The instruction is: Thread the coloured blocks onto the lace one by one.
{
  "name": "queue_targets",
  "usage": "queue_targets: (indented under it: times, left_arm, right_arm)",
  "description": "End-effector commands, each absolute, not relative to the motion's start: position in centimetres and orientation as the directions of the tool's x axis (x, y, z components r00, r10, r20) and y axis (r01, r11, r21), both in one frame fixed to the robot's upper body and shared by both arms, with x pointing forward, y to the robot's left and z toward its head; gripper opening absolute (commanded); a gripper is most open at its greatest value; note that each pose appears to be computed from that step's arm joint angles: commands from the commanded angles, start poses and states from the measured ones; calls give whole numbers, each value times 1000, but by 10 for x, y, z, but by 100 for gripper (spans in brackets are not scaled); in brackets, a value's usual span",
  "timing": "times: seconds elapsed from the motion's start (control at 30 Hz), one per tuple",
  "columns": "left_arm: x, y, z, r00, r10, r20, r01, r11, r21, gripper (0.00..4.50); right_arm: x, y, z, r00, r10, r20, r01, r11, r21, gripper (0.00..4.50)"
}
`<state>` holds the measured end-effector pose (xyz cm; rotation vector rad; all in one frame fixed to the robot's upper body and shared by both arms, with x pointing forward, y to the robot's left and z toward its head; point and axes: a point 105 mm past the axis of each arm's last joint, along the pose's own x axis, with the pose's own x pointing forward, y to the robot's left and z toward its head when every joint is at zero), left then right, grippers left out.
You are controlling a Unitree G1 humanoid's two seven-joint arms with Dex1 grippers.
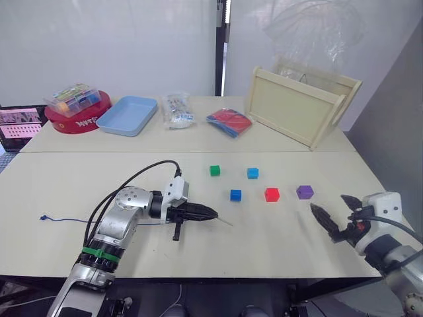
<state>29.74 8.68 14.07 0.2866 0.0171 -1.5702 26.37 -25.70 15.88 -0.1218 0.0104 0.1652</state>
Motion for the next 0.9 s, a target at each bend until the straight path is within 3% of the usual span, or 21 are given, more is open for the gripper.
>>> queue_targets:
  times: [0.03, 0.3, 0.53, 0.7, 0.8, 0.9]
  left_arm:
    - [293, 92, 155, 4, -986, -169, 982, -28, 188, 5]
    - [286, 97, 160, 63, -988, -142, 978, 32, 207, 5]
    - [284, 96, 147, 106, -983, -149, 975, 74, 208, 5]
    - [287, 89, 109, 119, -977, -175, 980, 87, 177, 5]
    - [288, 83, 99, 106, -978, -178, 984, 76, 164, 5]
    - [289, 76, 92, 93, -979, -183, 986, 65, 154, 5]
  right_arm:
    - [279, -261, 155, 992, 130, -8, -129, 976, -178, 450]
    - [334, -266, 139, 992, 123, -21, -125, 982, -145, 450]
    - [349, -272, 144, 994, 107, 9, -105, 985, -139, 450]
    - [336, -260, 166, 975, 205, 90, -193, 974, -122, 450]
    - [311, -248, 181, 939, 325, 111, -313, 944, -108, 450]
    - [273, -233, 181, 880, 476, 17, -471, 875, -107, 450]
